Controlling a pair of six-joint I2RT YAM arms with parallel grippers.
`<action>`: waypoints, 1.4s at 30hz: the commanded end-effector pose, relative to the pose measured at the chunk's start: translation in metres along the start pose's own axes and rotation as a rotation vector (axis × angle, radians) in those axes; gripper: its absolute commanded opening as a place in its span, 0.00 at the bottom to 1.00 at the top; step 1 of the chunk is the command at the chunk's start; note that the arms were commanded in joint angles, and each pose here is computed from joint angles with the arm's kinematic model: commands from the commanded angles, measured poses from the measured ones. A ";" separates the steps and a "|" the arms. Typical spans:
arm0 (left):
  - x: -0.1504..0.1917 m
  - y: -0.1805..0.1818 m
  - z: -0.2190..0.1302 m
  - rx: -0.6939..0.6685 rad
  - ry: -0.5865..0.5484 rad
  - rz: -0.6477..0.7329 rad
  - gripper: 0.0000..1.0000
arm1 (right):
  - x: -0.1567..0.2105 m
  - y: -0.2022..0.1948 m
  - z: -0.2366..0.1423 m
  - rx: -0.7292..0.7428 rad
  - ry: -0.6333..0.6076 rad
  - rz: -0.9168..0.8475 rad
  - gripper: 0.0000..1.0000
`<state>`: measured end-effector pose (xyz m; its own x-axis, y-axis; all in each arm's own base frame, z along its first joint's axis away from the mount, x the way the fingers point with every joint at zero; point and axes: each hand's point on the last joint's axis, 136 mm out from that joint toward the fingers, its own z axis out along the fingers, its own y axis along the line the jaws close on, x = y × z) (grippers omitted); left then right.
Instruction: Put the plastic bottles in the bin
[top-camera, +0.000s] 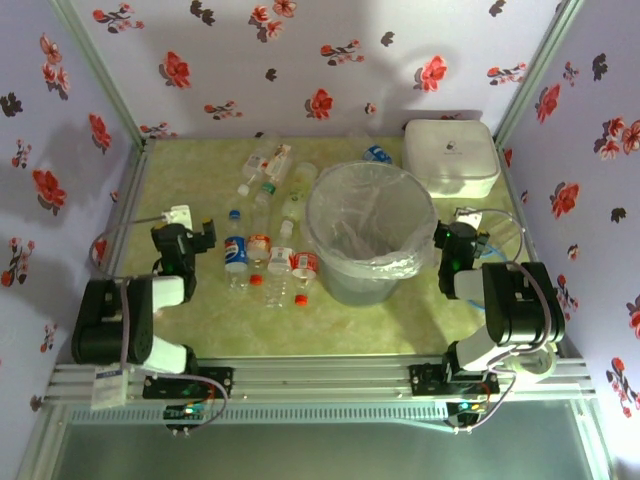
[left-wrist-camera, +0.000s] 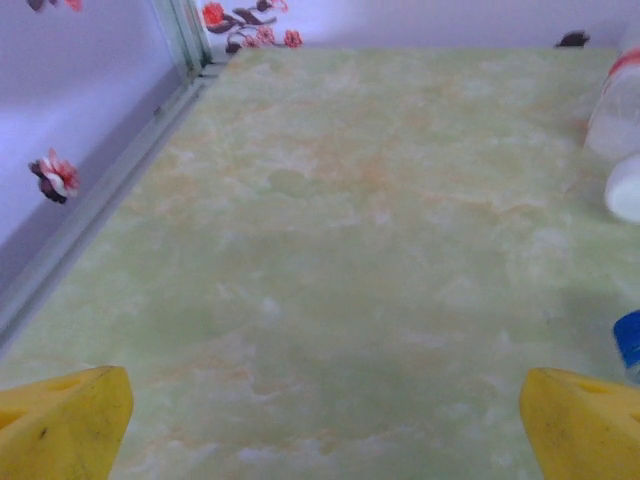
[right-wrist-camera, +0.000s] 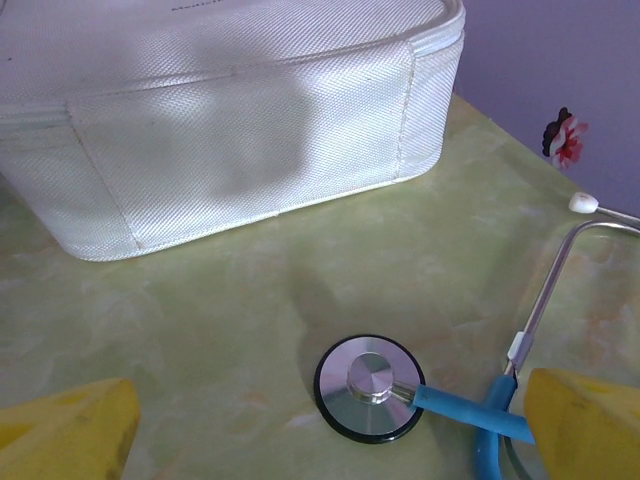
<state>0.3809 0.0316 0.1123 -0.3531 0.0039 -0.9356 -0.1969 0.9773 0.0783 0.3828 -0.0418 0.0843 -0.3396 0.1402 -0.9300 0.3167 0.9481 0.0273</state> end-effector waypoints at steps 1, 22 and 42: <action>-0.060 0.020 -0.023 -0.084 -0.063 -0.087 1.00 | -0.037 0.003 -0.006 0.037 -0.035 -0.034 1.00; 0.044 -0.094 -0.153 0.417 0.965 -0.304 0.90 | -0.072 0.007 -0.092 0.030 0.478 0.190 0.99; 0.112 -0.105 -0.116 0.312 1.042 -0.268 0.71 | -0.173 0.050 -0.116 -0.260 0.339 0.323 0.99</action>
<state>0.2443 -0.0965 0.0413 -0.9636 -0.2412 -0.1155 -0.1935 0.9270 -0.3212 0.3607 0.0068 0.2611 -0.5595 0.4809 -0.6751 0.2925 0.8766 0.3821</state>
